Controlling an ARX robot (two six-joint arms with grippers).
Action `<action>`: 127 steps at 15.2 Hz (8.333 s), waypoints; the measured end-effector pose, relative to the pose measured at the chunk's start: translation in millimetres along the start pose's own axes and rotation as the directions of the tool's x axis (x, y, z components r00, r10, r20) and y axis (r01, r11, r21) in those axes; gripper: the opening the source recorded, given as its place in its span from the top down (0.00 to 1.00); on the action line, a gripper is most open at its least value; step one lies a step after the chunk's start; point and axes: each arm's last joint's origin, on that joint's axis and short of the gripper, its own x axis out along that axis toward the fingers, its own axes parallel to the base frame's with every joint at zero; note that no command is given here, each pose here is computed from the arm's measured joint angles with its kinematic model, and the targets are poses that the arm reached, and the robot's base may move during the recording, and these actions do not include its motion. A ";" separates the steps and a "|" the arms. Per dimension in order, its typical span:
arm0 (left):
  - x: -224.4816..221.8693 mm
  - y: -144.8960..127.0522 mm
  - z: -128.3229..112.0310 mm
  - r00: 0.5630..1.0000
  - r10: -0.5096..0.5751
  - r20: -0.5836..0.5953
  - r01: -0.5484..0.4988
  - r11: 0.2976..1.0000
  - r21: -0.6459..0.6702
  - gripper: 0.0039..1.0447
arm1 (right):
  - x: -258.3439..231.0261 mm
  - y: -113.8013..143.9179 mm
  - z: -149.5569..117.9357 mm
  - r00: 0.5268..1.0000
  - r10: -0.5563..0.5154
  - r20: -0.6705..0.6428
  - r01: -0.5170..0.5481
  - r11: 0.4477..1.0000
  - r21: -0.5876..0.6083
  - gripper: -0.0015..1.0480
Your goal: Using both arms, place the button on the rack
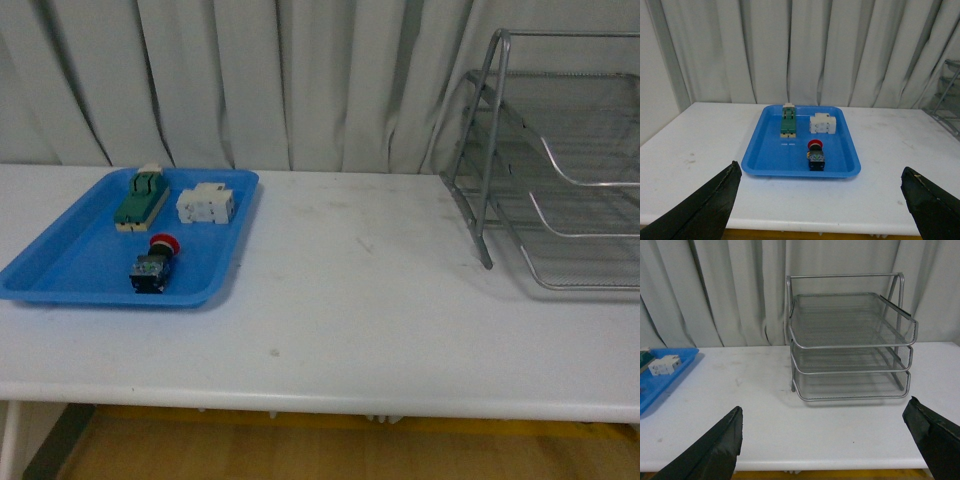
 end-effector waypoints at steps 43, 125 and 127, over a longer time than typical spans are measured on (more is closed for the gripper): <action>0.0 0.0 0.1 1.000 -0.002 0.000 0.002 1.000 0.000 0.06 | 267.2 -157.5 -102.1 0.971 0.138 -0.196 0.152 0.278 0.949 0.06; 0.0 0.0 0.1 1.000 -0.002 0.000 0.002 1.000 0.000 0.06 | 23.4 -17.3 3.0 1.000 0.001 0.004 -0.001 1.000 0.000 0.98; 0.0 0.0 0.1 1.000 -0.002 0.000 0.002 1.000 0.000 0.06 | 19.5 -12.3 3.7 1.000 0.001 0.009 -0.001 1.000 0.000 0.98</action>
